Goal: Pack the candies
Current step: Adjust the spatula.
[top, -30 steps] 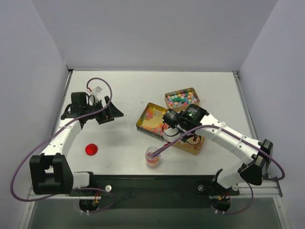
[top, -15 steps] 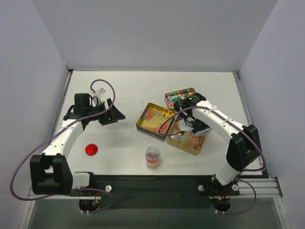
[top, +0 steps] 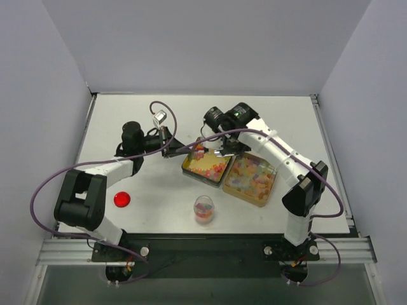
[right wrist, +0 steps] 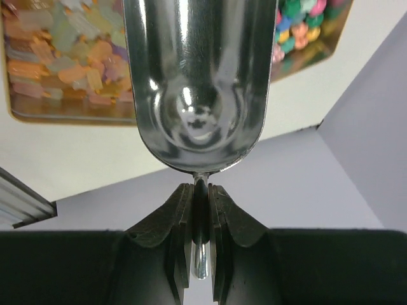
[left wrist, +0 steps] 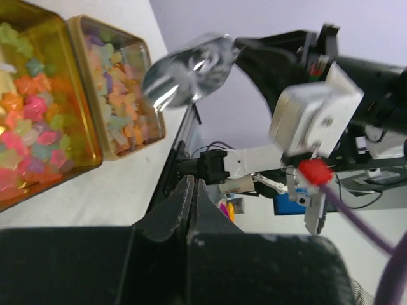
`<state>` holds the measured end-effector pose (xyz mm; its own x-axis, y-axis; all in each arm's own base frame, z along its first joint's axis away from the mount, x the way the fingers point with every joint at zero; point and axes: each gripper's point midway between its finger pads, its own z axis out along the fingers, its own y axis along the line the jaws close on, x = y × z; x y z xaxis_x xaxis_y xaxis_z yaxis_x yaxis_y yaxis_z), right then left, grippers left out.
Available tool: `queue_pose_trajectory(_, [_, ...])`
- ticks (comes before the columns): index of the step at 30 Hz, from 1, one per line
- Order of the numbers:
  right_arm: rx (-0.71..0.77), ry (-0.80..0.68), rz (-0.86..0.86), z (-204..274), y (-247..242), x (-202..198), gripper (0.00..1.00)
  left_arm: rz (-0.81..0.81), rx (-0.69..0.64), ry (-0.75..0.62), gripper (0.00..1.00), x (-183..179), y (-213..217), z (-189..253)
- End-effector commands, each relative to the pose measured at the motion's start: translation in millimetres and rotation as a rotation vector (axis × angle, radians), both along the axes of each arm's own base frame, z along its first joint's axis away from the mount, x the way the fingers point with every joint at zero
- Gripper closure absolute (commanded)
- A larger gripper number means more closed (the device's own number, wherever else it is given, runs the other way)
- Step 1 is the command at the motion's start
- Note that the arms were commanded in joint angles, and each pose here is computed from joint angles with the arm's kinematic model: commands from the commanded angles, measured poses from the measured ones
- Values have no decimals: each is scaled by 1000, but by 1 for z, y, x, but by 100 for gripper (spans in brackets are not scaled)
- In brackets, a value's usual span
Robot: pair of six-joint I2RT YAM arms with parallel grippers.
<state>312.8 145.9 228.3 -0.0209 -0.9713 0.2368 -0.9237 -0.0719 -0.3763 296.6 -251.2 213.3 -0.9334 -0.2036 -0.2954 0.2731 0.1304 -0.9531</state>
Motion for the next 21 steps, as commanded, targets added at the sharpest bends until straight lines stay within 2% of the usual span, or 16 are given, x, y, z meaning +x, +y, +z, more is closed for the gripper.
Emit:
queue_pose_trajectory(1, [10, 80, 9, -8, 25, -17, 100, -73, -110, -146, 100, 6, -10, 54])
queue_pose_trajectory(5, [42, 54, 42, -1, 50, -14, 100, -88, -105, -141, 100, 6, -16, 53])
queue_pose_trajectory(9, [117, 44, 74, 3, 81, -14, 100, -84, -77, -88, 100, 6, -20, 34])
queue_pose_trajectory(15, [413, 9, 179, 48, 128, -39, 100, -68, -26, -40, 100, 15, -22, 9])
queue_pose_trajectory(21, [487, 62, 163, 50, 117, -64, 100, -63, -25, -49, 100, 25, -24, 9])
